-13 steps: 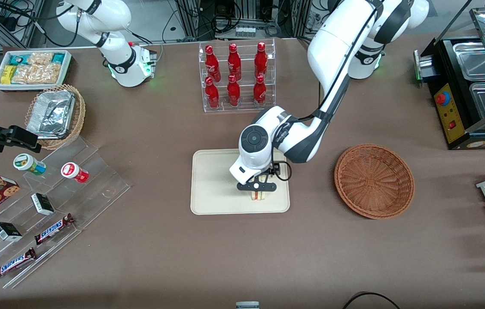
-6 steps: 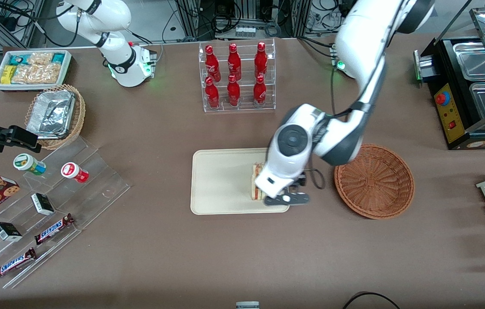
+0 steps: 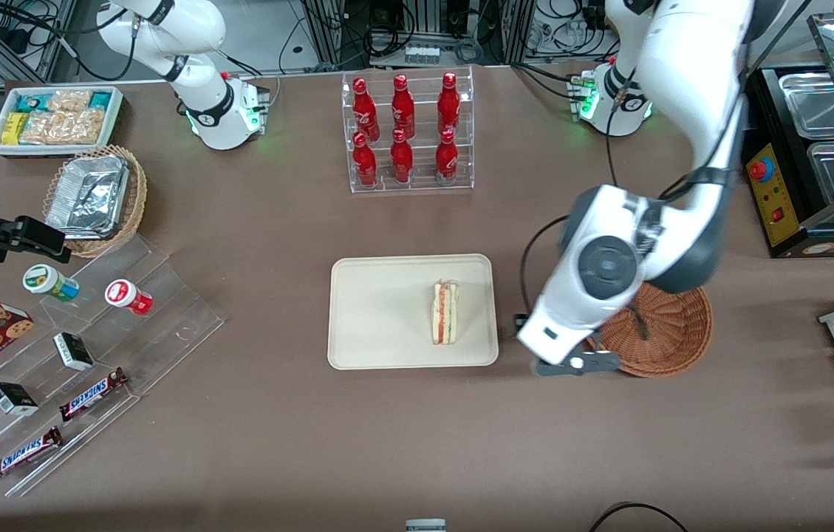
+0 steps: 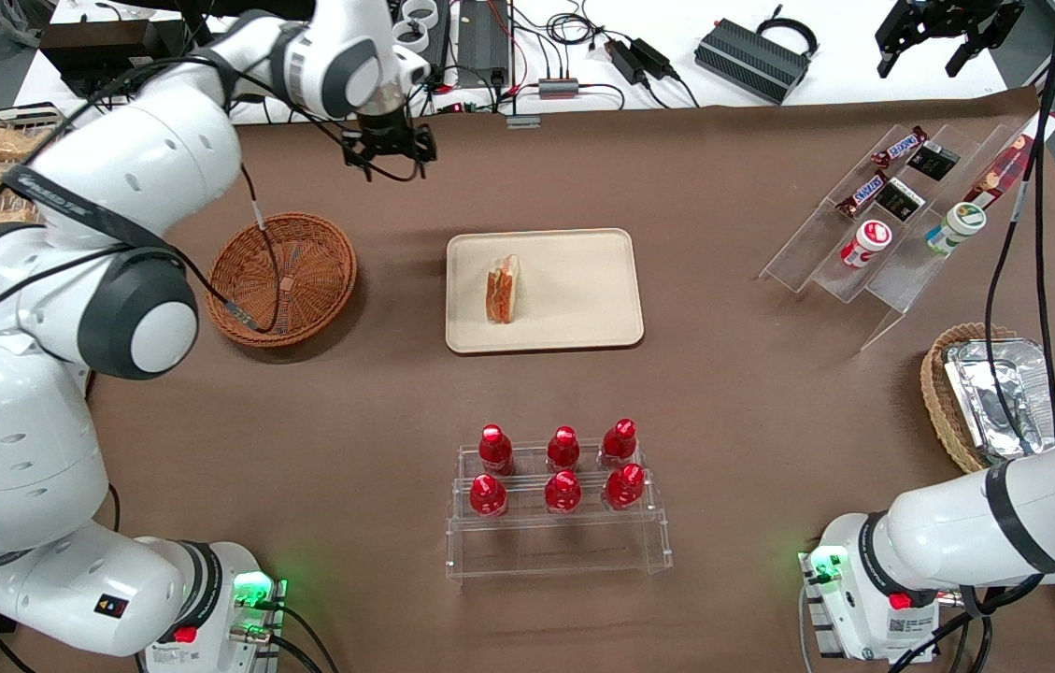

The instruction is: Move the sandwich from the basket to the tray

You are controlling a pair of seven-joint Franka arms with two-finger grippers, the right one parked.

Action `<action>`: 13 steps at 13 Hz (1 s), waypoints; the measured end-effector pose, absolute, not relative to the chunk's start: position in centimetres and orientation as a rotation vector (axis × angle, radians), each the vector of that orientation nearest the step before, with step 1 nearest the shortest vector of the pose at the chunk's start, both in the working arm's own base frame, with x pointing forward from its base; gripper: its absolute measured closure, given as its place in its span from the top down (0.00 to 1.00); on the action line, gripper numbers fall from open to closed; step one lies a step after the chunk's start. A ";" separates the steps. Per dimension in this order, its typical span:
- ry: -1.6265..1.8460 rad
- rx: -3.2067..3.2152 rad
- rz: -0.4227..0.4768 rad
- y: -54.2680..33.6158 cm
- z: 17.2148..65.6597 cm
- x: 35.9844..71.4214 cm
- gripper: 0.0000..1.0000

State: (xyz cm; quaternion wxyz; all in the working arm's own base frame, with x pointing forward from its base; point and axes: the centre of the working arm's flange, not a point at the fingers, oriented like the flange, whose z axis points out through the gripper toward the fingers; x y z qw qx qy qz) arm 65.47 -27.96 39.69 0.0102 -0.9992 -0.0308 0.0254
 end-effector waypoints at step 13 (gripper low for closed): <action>-0.253 -3.078 0.137 -9.7 58.7 58.8 1.00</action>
